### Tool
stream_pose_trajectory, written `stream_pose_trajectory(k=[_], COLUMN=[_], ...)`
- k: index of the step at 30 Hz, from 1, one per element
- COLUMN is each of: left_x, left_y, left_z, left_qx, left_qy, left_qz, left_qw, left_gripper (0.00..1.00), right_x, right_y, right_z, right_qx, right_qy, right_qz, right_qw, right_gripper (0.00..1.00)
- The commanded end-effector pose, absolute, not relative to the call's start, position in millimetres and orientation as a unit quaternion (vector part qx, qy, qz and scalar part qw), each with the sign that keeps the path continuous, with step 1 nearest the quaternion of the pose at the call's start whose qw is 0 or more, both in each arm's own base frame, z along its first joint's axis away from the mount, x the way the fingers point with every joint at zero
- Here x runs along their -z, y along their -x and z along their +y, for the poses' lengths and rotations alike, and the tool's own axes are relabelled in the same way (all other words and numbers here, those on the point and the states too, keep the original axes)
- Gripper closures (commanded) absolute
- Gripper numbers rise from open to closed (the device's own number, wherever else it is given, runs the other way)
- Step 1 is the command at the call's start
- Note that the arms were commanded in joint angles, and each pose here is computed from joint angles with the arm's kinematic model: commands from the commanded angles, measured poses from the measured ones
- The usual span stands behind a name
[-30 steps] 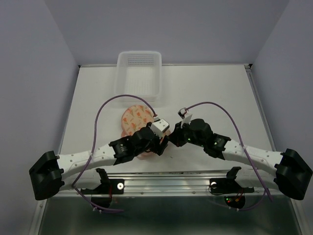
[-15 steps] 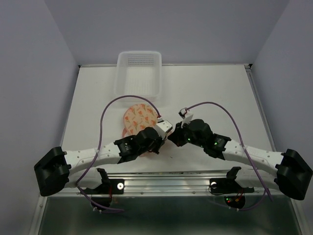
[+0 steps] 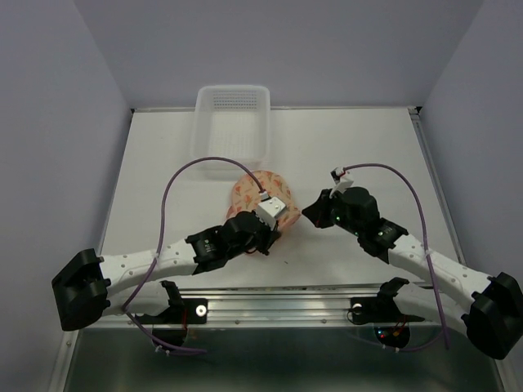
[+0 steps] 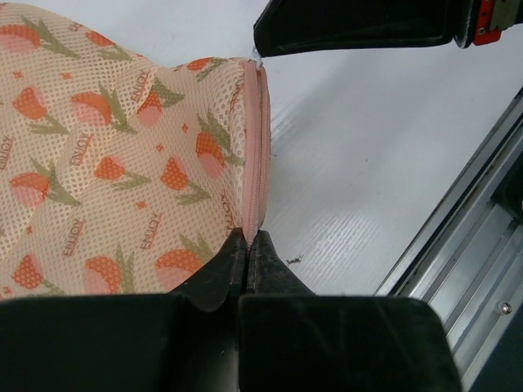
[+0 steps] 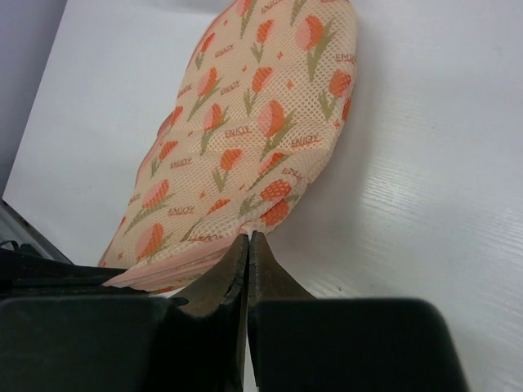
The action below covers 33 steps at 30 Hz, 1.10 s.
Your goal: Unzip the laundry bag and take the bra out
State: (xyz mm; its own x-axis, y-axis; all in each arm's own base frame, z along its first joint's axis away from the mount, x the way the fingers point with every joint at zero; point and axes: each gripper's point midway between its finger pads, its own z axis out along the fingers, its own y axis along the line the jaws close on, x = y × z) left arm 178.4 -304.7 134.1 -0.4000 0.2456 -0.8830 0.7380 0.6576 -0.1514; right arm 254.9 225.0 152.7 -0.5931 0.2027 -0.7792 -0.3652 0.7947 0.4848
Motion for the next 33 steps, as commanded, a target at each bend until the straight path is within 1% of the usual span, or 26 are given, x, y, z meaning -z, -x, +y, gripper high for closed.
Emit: stream_pose_trajectory(k=[1,4,7,8,9,11,12,15,24,26,28,31,33], left_x=[-108,-105,-105,-107,-109,-116,-119,-128,-141,-139,-130,-123,-116], left_y=[-170,-176,-184,-183,-182,-181,-180,-180,-183,-188,-190,-190,-190], left_z=[-286,-280,-273,-276,-278,-284,-286,-293,-313,-313,-313,-314,-315], left_qx=[0.238,0.218,0.193,0.199,0.204,0.218,0.223,0.235,0.238,0.225,0.21,0.205,0.2], left_qy=[-0.303,-0.284,-0.265,-0.269,-0.271,-0.275,-0.278,-0.288,-0.312,-0.312,-0.316,-0.321,-0.323], left_qz=[0.826,0.837,0.845,0.843,0.841,0.836,0.833,0.823,0.807,0.809,0.816,0.819,0.823], left_qw=[0.411,0.415,0.423,0.422,0.422,0.422,0.423,0.429,0.44,0.444,0.437,0.43,0.423], left_gripper=[1.0,1.0,0.79,0.53,0.37,0.17,0.14,0.12,0.13,0.15,0.22,0.27,0.36], right_x=[-162,-166,-162,-160,-159,-156,-154,-154,-157,-158,-158,-160,-162], right_y=[-276,-266,-257,-253,-251,-246,-242,-234,-217,-218,-213,-213,-214], right_z=[200,214,221,225,227,231,235,247,277,280,288,291,291], right_qx=[-0.278,-0.31,-0.327,-0.338,-0.344,-0.355,-0.358,-0.369,-0.385,-0.385,-0.389,-0.39,-0.389], right_qy=[0.021,0.068,0.095,0.103,0.105,0.109,0.115,0.125,0.136,0.135,0.142,0.145,0.145], right_qz=[0.824,0.813,0.813,0.811,0.81,0.809,0.809,0.806,0.804,0.803,0.803,0.802,0.801], right_qw=[0.494,0.488,0.473,0.466,0.463,0.455,0.452,0.446,0.433,0.434,0.429,0.429,0.432], right_gripper=[0.99,0.99,0.99,0.99,0.99,0.99,0.99,0.99,0.99,0.99,0.99,0.99,0.99])
